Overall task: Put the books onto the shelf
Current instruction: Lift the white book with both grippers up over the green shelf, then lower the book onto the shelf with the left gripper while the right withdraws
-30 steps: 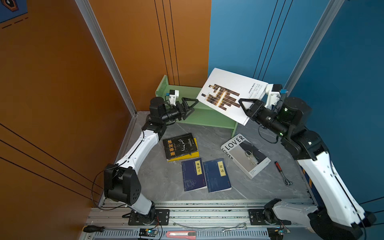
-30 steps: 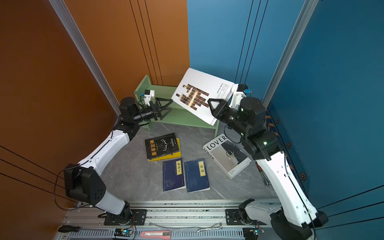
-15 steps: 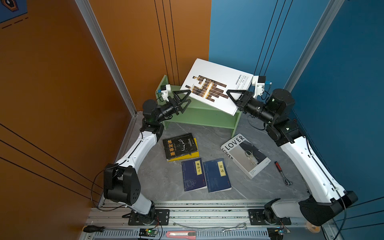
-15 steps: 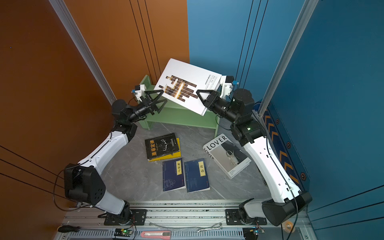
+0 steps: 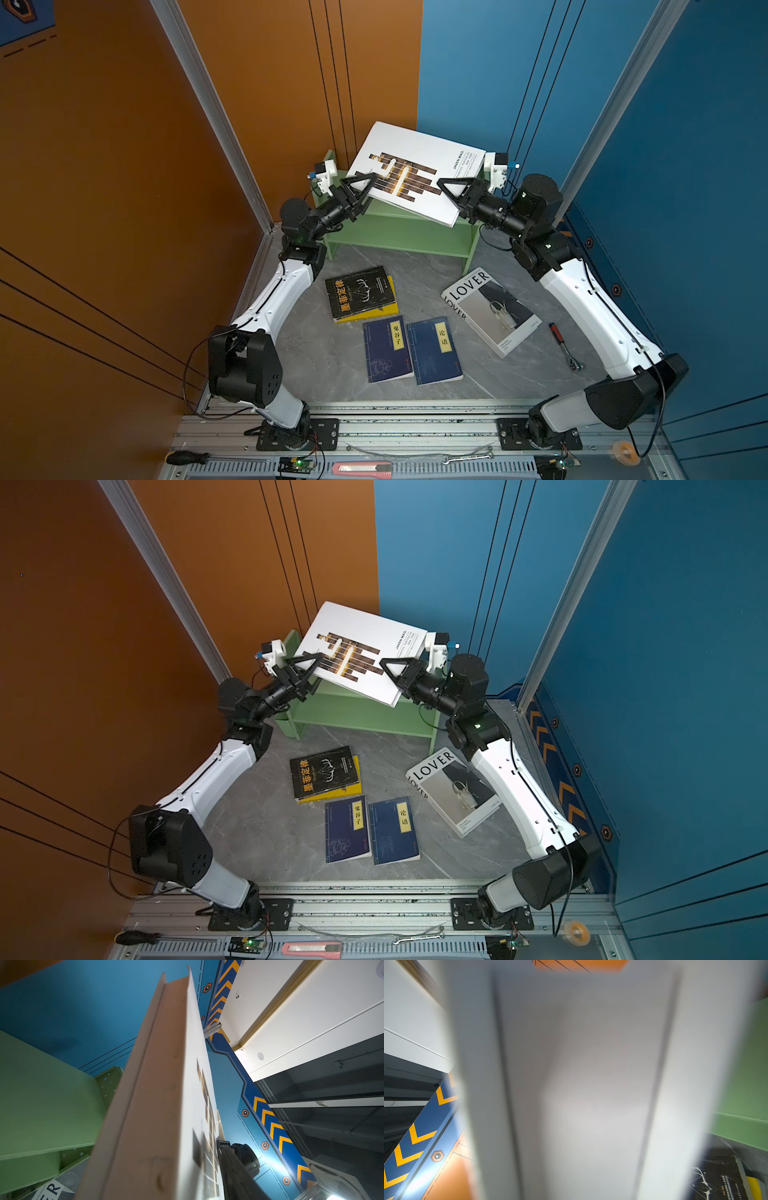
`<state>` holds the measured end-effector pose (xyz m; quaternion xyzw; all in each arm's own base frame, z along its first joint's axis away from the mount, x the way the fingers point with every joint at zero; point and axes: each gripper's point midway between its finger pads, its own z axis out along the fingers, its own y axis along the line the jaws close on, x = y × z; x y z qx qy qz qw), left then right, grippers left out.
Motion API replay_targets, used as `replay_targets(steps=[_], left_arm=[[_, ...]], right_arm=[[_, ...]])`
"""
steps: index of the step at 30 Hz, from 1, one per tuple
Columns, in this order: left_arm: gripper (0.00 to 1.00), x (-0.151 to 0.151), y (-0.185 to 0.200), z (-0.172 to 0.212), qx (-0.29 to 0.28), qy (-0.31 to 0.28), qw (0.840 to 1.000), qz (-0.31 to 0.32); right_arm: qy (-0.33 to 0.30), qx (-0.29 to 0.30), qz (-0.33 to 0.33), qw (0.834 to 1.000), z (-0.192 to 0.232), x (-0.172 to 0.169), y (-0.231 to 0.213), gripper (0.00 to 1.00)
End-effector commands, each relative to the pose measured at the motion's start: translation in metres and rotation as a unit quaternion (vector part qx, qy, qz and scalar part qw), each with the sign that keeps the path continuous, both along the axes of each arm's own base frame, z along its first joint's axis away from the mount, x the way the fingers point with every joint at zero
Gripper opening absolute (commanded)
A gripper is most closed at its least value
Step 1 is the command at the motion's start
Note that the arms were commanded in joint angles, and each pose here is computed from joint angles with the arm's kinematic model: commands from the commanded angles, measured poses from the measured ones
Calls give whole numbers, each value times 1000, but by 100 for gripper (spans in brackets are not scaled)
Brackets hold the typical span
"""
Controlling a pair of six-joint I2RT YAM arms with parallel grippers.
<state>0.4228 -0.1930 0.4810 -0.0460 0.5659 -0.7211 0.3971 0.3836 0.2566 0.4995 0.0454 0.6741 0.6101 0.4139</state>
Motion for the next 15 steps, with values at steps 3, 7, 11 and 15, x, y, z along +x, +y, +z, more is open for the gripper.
replay_targets(steps=[3,7,11,15], left_arm=[[43,5,13,12,-27,-18,999,34],[31,18,22,-5,-39,22,996,82],[26,23,16,-10,-15,32,993,112],[20,27,8,-17,17,48,989,140]], right_arm=[[-18,21,-4,1000,11,8,-5,23],[-5,17,-29,999,2,28,-13,24],[23,4,-45,999,-13,49,-13,28],[47,-27,-70,996,-32,66,-17,66]])
